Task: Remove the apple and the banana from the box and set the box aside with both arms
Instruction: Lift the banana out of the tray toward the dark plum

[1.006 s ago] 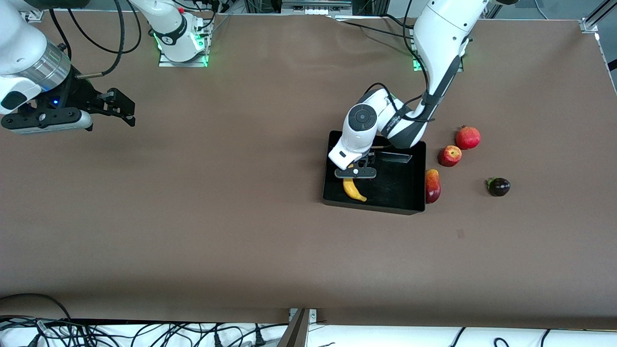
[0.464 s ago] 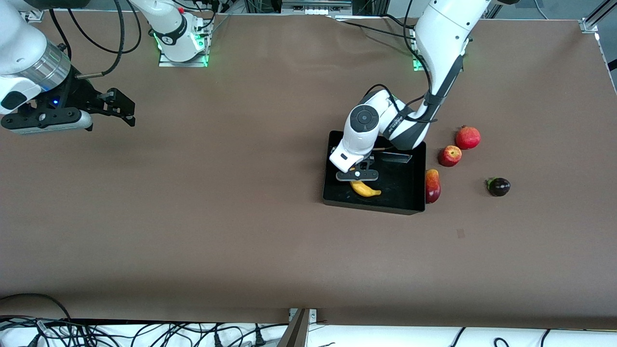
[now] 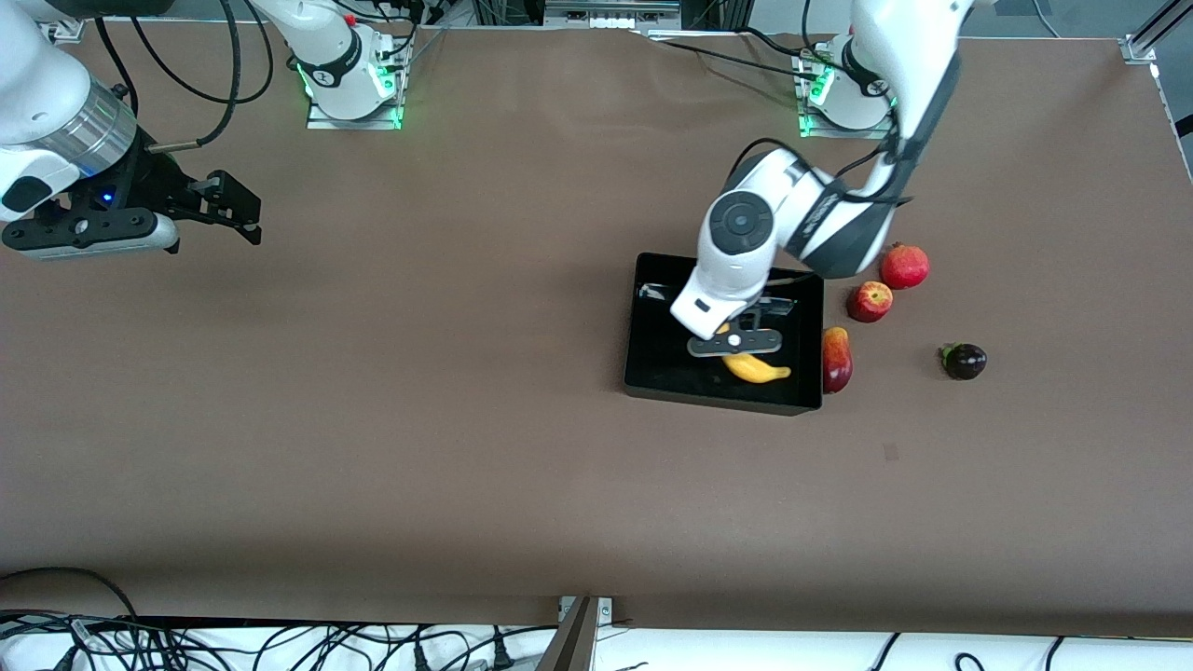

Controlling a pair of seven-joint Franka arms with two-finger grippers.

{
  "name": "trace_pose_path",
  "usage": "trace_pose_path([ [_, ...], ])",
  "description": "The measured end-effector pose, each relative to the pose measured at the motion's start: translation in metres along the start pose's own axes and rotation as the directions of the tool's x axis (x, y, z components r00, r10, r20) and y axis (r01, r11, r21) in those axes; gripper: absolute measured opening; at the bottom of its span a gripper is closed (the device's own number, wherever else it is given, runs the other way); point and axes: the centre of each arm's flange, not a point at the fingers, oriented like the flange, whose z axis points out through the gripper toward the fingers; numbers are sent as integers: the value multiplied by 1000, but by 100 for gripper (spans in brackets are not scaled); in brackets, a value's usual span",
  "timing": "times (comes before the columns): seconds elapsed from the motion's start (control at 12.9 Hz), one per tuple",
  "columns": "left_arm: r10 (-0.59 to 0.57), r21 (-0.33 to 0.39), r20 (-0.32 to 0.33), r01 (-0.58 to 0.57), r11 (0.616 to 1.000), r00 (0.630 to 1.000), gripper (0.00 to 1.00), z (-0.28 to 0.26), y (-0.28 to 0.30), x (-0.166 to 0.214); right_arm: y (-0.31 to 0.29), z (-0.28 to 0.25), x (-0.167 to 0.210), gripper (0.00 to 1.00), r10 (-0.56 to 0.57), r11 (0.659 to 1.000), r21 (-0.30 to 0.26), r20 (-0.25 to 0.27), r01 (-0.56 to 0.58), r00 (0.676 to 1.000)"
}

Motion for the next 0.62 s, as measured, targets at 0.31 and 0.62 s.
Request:
trace_pose_path([
  [0.31,222,19,33,-223,975,974,34,-7,-106,45,1,12,6,100,0,1000,3,10,0,1000],
  [0.62,407,14,88,-410,912,909,34,20,-218,75,-10,80,21,100,-25,1000,14,147,23,989],
])
